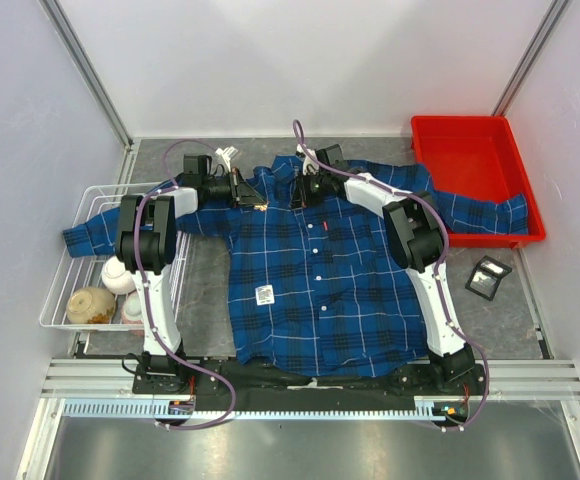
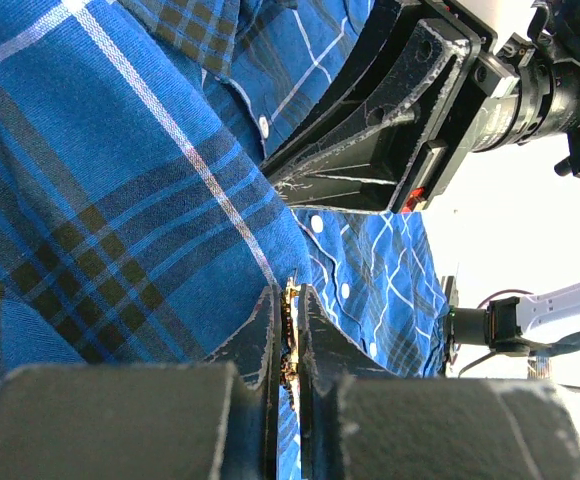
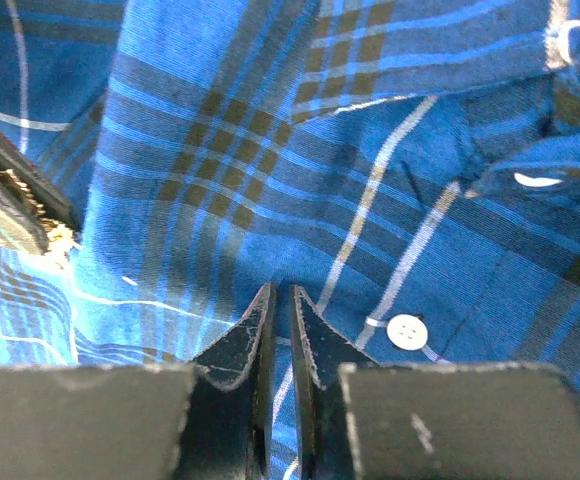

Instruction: Pin the brooch onto the clothing

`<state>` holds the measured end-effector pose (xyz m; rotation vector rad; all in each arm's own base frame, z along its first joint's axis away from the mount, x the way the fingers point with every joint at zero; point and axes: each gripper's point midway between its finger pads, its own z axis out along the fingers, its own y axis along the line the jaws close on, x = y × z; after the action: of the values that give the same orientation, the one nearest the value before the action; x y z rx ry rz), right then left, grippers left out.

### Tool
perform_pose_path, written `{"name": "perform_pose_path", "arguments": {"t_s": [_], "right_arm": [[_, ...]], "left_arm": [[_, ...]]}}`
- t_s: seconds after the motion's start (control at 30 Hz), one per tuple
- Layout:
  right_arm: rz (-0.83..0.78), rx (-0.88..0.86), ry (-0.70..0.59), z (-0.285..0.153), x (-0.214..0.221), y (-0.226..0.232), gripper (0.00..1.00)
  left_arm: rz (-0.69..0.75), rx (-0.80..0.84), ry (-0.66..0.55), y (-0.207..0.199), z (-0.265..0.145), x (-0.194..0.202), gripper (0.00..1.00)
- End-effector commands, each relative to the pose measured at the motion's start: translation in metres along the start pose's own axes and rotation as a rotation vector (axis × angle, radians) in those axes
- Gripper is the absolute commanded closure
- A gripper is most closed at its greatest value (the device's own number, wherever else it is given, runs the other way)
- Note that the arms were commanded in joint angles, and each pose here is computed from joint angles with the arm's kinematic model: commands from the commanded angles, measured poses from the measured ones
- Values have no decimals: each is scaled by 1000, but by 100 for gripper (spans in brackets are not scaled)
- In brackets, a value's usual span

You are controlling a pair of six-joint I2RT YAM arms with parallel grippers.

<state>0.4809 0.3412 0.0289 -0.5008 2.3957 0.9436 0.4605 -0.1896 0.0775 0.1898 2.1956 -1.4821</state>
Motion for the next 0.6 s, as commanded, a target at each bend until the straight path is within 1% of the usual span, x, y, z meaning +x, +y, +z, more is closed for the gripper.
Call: {"name": "perform_pose_path", "arguments": {"t_s": [0.0,0.17,0.3,0.57], "right_arm": [[-70,-113,-83,-14,-33,32,84],[-83,-143,-110,-22,-45,43,81],[-89,-172,-115,-26,-49,51,77],[-38,-185,-123,-30,-52,43,68]], "left_arm": [[-43,35,8,7,-4,3,98],[-47,35,8,9,-2,2,98],[-44,36,9,11,-1,2,98],[-39,43,9,10,-1,0,98]]}}
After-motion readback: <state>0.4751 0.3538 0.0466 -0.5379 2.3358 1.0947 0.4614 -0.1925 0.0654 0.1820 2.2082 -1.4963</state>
